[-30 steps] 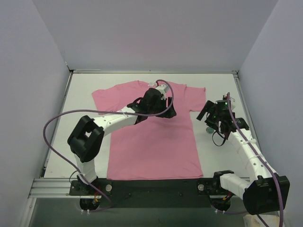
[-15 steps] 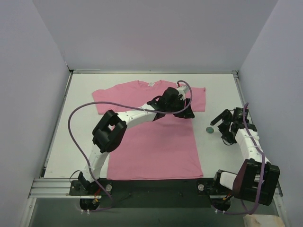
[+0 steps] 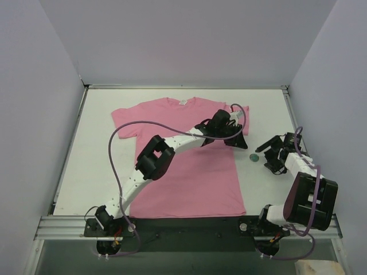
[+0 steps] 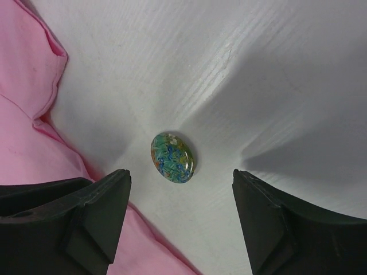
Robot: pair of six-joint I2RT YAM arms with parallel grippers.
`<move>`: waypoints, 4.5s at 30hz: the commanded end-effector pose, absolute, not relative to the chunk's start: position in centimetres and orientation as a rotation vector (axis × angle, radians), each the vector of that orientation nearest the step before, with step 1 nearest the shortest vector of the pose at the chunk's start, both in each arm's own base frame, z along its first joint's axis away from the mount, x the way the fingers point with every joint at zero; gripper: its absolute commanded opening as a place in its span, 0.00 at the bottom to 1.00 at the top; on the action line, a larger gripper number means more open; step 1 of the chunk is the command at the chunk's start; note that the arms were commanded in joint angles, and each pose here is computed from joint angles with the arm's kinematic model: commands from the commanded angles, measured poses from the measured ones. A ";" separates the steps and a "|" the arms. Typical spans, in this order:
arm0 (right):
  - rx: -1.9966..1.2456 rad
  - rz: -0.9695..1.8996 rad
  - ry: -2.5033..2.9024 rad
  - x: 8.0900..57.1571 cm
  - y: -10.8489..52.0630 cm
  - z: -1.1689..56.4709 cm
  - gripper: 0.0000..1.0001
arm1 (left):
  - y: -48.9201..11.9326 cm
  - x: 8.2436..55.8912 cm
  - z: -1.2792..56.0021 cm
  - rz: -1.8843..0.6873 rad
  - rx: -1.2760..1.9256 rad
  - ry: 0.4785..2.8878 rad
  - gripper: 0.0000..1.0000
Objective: Pin the brooch onto the clothing
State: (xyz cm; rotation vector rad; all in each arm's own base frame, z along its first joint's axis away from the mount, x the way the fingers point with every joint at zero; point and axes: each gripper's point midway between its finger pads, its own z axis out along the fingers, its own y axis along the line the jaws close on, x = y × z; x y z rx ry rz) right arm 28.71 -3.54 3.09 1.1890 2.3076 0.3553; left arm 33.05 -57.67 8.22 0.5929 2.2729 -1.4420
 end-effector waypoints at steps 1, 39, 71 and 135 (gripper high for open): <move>1.221 0.391 2.292 29.4 -3.6 2.5 0.71 | -59.8 32.1 9.0 -1.510 0.651 2.260 0.33; 1.210 0.558 2.323 30.7 -1.9 0.9 0.20 | -60.4 31.1 1.8 -1.403 0.605 2.438 0.33; 1.101 0.595 2.224 31.0 -1.5 5.0 0.02 | -59.2 32.9 10.9 -1.433 0.638 2.189 0.41; 0.667 1.229 2.368 34.2 20.9 18.1 0.01 | -40.3 31.7 20.8 -0.352 0.867 1.726 0.61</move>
